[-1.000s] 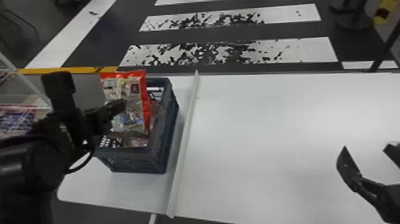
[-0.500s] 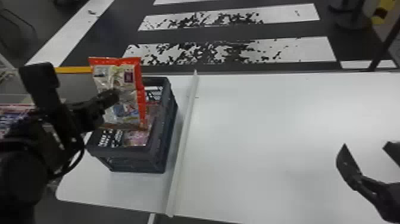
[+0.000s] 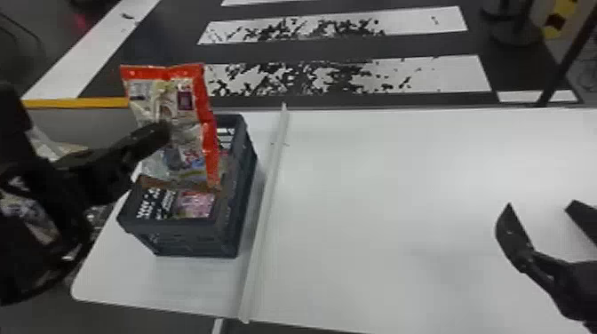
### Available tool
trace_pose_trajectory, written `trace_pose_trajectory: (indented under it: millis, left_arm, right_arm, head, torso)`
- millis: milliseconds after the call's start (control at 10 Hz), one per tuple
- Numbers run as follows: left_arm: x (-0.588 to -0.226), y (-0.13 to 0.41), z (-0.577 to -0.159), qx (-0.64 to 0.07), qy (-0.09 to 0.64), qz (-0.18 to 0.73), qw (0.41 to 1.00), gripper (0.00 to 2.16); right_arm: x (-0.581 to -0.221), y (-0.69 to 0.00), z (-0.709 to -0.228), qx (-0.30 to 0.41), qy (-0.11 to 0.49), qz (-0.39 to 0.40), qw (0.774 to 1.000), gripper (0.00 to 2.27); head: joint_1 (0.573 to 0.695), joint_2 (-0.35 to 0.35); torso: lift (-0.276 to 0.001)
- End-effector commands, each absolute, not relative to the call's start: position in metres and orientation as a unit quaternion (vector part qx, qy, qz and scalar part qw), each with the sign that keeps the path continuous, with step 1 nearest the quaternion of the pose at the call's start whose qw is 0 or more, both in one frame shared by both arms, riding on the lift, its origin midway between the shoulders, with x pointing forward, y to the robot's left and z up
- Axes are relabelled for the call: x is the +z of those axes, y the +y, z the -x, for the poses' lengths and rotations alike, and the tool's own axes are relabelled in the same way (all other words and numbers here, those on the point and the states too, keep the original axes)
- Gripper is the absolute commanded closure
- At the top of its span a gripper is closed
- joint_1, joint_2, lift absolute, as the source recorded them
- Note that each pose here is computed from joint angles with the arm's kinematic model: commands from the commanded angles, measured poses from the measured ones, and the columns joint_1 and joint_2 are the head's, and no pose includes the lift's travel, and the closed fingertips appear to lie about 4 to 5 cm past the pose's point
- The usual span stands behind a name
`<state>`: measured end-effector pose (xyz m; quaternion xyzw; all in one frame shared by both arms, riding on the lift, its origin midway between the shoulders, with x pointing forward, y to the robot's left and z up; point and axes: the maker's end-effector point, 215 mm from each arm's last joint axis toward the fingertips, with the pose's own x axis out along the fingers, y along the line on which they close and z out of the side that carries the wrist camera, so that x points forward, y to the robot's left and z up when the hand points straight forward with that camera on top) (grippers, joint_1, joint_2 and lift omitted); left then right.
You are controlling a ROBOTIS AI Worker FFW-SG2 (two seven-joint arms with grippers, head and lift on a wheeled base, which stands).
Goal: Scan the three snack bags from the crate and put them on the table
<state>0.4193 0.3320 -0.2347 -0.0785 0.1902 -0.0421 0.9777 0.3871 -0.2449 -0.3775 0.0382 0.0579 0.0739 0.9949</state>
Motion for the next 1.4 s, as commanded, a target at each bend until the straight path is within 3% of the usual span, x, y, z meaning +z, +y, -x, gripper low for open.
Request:
trace_pose_trajectory:
  millis: [0, 500, 1000, 1300]
  left_arm:
    - [-0.231, 0.293, -0.421, -0.089, 0.186, 0.093, 0.974, 2.13]
    - [-0.267, 0.154, -0.432, -0.238, 0.224, 0.142, 0.934, 2.13]
    - [-0.376, -0.003, -0.413, -0.364, 0.319, 0.11, 0.868, 2.13]
    - [-0.427, -0.05, -0.403, -0.396, 0.362, 0.082, 0.84, 2.13]
  right_arm:
    - [-0.368, -0.249, -0.389, 0.07, 0.05, -0.037, 0.996, 0.05]
    - [-0.346, -0.268, -0.393, 0.051, 0.032, -0.03, 0.998, 0.05]
    - [-0.331, -0.277, -0.398, 0.046, 0.02, -0.038, 0.998, 0.05]
    - [-0.321, -0.281, -0.4, 0.043, 0.009, -0.046, 0.998, 0.04]
  head:
    - [0.695, 0.131]
    - [0.695, -0.076]
    - [0.695, -0.308]
    - [0.695, -0.35]
  torso:
    - [-0.094]
    - [-0.094]
    - [-0.094]
    - [-0.094]
